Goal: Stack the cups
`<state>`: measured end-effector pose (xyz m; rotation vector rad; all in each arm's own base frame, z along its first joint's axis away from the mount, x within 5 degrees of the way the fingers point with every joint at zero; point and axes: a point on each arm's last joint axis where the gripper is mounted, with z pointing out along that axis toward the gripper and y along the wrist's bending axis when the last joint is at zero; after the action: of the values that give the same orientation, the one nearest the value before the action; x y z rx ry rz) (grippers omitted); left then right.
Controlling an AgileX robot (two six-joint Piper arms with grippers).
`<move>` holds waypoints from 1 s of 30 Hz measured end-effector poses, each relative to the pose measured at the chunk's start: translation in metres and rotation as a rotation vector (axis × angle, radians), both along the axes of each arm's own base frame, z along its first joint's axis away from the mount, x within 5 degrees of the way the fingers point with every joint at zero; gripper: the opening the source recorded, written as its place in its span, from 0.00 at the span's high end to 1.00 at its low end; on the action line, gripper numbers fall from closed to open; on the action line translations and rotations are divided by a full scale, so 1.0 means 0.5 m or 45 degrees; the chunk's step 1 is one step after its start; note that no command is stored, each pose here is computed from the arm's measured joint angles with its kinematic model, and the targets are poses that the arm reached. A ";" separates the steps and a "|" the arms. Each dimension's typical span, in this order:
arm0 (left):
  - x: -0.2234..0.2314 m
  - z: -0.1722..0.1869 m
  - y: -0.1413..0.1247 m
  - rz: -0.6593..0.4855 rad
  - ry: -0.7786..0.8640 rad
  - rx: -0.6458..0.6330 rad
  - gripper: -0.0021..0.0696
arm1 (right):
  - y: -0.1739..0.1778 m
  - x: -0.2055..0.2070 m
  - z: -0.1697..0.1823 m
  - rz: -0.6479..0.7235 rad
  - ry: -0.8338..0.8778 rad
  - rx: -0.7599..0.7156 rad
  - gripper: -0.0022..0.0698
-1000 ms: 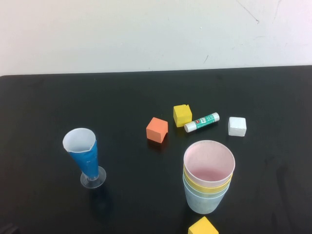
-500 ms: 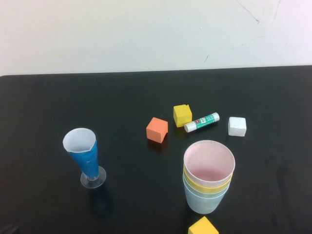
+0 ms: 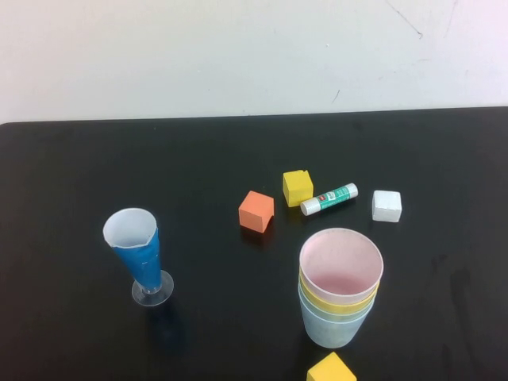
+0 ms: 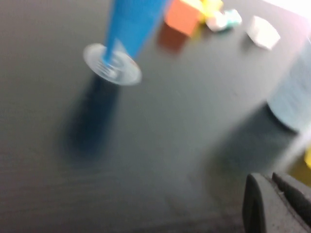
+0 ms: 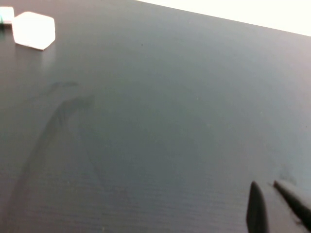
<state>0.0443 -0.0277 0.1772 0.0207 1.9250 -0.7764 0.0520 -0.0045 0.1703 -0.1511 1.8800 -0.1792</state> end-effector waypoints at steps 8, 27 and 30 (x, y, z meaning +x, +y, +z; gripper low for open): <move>0.013 -0.001 0.027 0.330 -0.072 0.134 0.97 | 0.000 0.000 0.000 0.000 0.000 0.000 0.96; 0.016 -0.001 0.049 0.422 -0.252 0.758 0.97 | 0.000 0.000 0.000 0.000 0.000 -0.001 0.97; 0.016 -0.001 0.049 0.415 -0.258 0.776 0.97 | 0.000 0.000 0.000 0.000 0.000 -0.001 0.97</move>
<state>0.0524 -0.0035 0.1767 0.1488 1.8393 0.0427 0.0520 -0.0045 0.1703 -0.1514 1.8800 -0.1796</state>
